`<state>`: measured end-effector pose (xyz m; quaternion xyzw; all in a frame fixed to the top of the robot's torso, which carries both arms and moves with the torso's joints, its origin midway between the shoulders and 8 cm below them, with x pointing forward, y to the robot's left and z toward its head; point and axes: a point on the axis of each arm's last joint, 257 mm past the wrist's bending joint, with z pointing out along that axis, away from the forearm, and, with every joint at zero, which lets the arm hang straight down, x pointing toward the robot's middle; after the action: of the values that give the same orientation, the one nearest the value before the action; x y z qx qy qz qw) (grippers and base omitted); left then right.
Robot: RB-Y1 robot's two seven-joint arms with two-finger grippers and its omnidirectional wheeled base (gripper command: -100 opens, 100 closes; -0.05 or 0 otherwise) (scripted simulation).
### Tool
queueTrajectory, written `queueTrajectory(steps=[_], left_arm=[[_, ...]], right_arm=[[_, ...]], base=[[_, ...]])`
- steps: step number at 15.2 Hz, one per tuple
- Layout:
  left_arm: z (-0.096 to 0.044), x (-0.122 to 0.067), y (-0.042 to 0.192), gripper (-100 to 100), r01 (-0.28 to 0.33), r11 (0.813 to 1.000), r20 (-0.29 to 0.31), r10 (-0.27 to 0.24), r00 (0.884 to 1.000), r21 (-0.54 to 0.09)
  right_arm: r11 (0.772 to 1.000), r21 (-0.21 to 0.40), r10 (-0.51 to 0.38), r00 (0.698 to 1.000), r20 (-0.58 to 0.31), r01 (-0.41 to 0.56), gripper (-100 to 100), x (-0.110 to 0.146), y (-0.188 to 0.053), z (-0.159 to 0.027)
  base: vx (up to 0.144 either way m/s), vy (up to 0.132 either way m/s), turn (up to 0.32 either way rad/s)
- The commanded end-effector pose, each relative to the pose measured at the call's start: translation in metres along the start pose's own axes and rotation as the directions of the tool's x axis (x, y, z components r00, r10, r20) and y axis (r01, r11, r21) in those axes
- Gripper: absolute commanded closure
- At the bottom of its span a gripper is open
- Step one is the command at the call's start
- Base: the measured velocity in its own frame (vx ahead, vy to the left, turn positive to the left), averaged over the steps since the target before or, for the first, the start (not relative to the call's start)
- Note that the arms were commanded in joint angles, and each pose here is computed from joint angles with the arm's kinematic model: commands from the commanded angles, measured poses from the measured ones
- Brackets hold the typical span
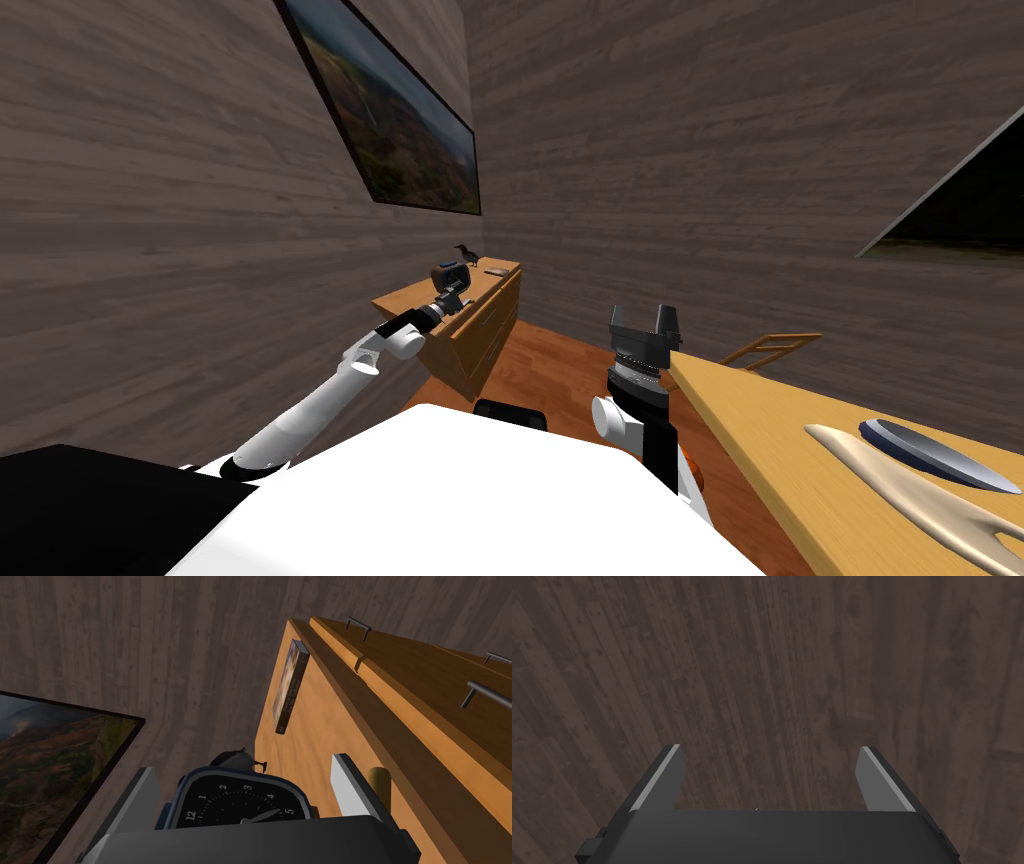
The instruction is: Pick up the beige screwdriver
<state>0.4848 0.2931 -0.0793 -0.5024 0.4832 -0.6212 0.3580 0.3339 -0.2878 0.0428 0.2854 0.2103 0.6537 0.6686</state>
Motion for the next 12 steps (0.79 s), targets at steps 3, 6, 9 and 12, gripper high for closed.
queueTrajectory(steps=[3, 6, 9, 12], left_arm=[[0.004, -0.013, 0.013, -100, 0.036, 0.995, 0.027, -0.034, 0.999, -0.091], [0.007, -0.023, 0.02, -100, 0.067, 0.985, 0.049, -0.06, 0.997, -0.156], [0.009, -0.032, 0.024, -100, 0.098, 0.973, 0.072, -0.085, 0.994, -0.21], [0.009, -0.041, 0.028, -100, 0.131, 0.955, 0.101, -0.108, 0.989, -0.267]], right_arm=[[1.0, 0.0, 0.0, 1.0, 0.0, 0.0, 0, 0.0, 0.0, 0.0], [1.0, 0.0, 0.0, 1.0, 0.0, 0.0, 0, 0.0, 0.0, 0.0], [1.0, 0.0, 0.0, 1.0, 0.0, 0.0, 0, 0.0, 0.0, 0.0], [1.0, 0.0, 0.0, 1.0, 0.0, 0.0, 0, 0.0, 0.0, 0.0]], base=[[0.031, -0.01, -0.038], [0.031, -0.01, -0.039], [0.024, -0.006, -0.026], [0.029, -0.007, -0.04]])
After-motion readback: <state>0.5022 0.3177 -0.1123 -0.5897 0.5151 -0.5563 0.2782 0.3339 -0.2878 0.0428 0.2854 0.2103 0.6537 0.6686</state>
